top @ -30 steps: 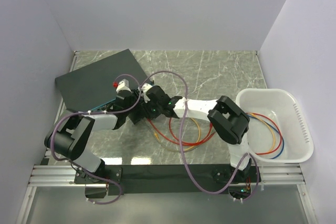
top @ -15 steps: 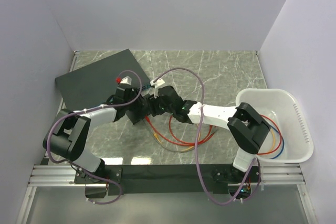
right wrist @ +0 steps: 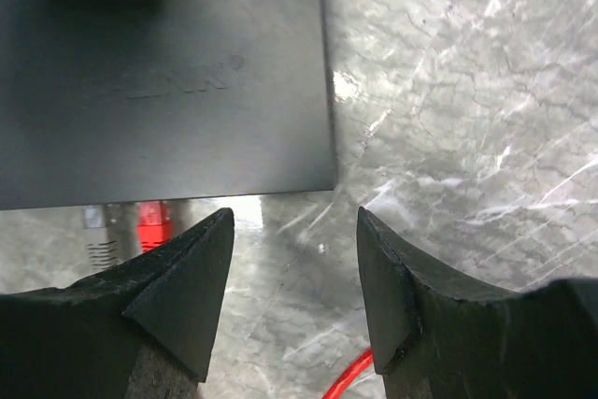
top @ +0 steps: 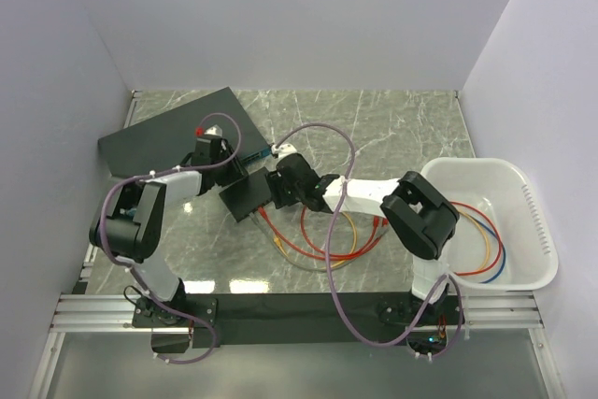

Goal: Insert the plug into the switch port

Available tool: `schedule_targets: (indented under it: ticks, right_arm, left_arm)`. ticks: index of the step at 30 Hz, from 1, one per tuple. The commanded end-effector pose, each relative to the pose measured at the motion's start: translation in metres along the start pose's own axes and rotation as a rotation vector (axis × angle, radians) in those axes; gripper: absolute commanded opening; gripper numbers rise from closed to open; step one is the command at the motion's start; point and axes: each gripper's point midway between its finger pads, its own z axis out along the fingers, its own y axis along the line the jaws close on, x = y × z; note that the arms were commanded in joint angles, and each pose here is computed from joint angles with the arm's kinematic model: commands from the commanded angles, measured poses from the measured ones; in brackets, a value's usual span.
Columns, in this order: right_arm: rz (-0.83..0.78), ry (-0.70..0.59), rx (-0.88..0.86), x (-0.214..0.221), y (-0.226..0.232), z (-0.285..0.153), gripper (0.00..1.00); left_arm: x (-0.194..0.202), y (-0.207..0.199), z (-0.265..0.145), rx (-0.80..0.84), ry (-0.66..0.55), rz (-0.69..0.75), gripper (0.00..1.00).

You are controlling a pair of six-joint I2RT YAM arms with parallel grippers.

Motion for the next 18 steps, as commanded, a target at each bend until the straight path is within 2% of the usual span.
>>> schedule_targets:
  ticks: [1,11,18]
  right_arm:
    - [0.047,-0.038,0.01,-0.022,-0.002,0.002,0.62]
    - [0.102,0.016,-0.052,-0.012,0.001,0.018,0.62]
    - [0.111,0.014,-0.184,-0.013,0.025,0.025,0.62]
  left_arm:
    - [0.022,0.024,0.007,-0.069,0.105,0.039,0.4]
    - [0.032,0.018,-0.012,-0.024,0.114,0.002,0.4]
    - [0.039,0.021,-0.032,-0.013,0.102,-0.005,0.4]
